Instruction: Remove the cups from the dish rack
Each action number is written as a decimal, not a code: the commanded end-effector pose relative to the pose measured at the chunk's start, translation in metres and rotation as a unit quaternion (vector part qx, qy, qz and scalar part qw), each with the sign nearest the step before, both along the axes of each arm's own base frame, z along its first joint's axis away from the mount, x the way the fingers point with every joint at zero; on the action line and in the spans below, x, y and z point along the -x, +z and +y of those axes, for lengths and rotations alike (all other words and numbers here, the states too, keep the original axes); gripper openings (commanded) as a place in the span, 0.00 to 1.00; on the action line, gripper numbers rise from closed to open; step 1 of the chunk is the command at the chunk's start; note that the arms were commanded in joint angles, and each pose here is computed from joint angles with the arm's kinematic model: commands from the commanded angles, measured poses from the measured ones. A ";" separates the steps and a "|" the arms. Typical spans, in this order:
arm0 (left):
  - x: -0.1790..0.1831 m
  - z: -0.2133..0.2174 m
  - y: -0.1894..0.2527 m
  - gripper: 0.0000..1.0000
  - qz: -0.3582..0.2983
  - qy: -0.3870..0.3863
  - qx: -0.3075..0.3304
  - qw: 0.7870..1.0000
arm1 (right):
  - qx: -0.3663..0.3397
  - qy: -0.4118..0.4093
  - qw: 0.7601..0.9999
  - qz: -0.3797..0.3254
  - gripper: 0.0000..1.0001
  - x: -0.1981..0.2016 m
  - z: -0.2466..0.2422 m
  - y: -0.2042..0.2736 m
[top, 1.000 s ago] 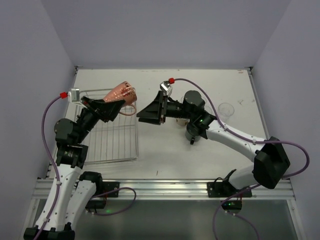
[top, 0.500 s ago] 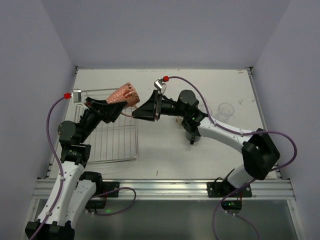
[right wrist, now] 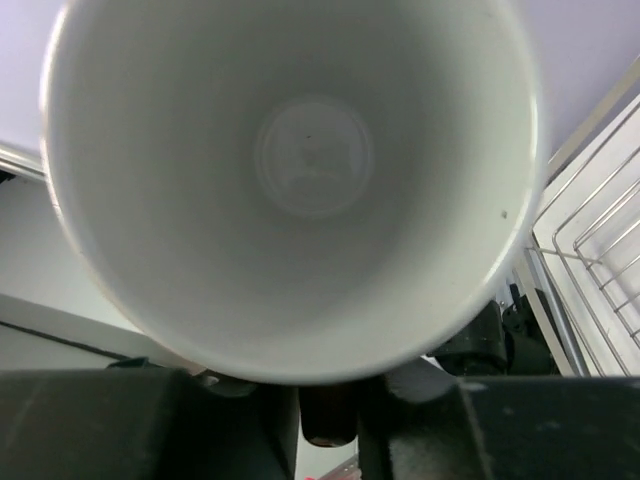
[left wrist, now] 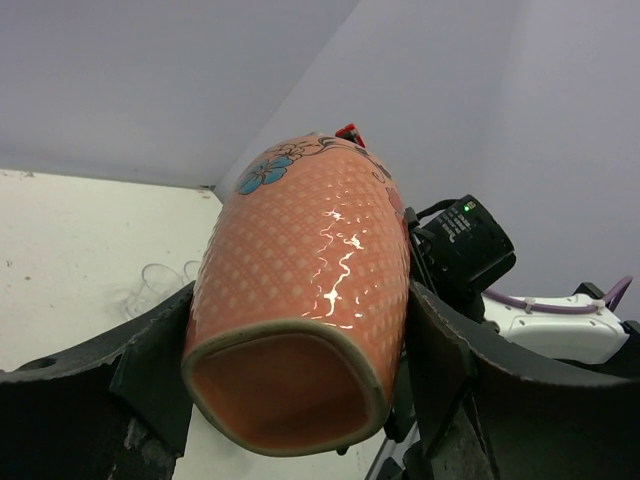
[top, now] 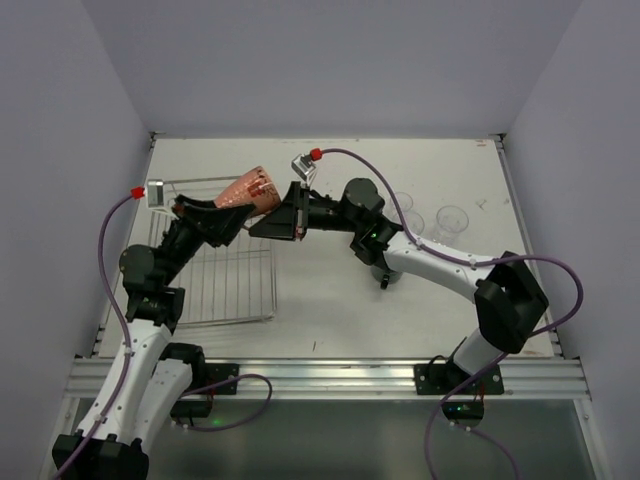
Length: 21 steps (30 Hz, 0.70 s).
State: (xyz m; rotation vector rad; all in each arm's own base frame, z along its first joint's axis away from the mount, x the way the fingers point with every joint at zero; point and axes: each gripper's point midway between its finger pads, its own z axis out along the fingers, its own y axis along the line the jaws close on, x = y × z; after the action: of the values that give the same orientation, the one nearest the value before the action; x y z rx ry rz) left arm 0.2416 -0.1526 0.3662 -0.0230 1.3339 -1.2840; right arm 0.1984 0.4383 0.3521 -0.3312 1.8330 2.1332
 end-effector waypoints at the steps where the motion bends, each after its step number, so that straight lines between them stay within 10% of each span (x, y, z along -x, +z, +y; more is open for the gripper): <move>1: 0.015 0.000 0.031 0.00 -0.066 -0.012 0.016 0.998 | -0.031 -0.013 0.999 -0.037 0.25 -0.004 0.002 0.025; 7: 0.016 -0.002 0.029 0.00 -0.063 -0.021 0.020 0.998 | -0.028 -0.023 0.998 -0.046 0.00 -0.009 0.004 0.021; 12: 0.017 -0.006 0.020 0.02 -0.053 -0.038 0.013 0.998 | -0.010 -0.041 0.997 -0.067 0.00 -0.011 0.001 0.015; 14: 0.017 -0.008 0.016 0.35 -0.047 -0.047 0.011 0.998 | -0.009 -0.046 0.996 -0.080 0.00 -0.010 -0.003 0.015; 15: 0.019 -0.010 0.016 0.73 -0.049 -0.055 0.011 0.997 | -0.008 -0.049 0.995 -0.083 0.00 -0.010 -0.004 0.014; 17: 0.020 -0.011 0.014 1.00 -0.050 -0.058 0.008 0.997 | -0.005 -0.053 0.994 -0.094 0.00 -0.008 -0.008 0.012; 21: 0.020 -0.009 0.013 1.00 -0.050 -0.047 0.003 0.998 | 0.007 -0.064 0.993 -0.099 0.00 -0.010 -0.014 0.005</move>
State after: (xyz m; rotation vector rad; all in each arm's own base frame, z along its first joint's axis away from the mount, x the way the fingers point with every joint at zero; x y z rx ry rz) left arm 0.2401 -0.1585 0.3585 -0.0010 1.3423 -1.3461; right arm 0.2031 0.4358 0.3341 -0.3926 1.8298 1.9967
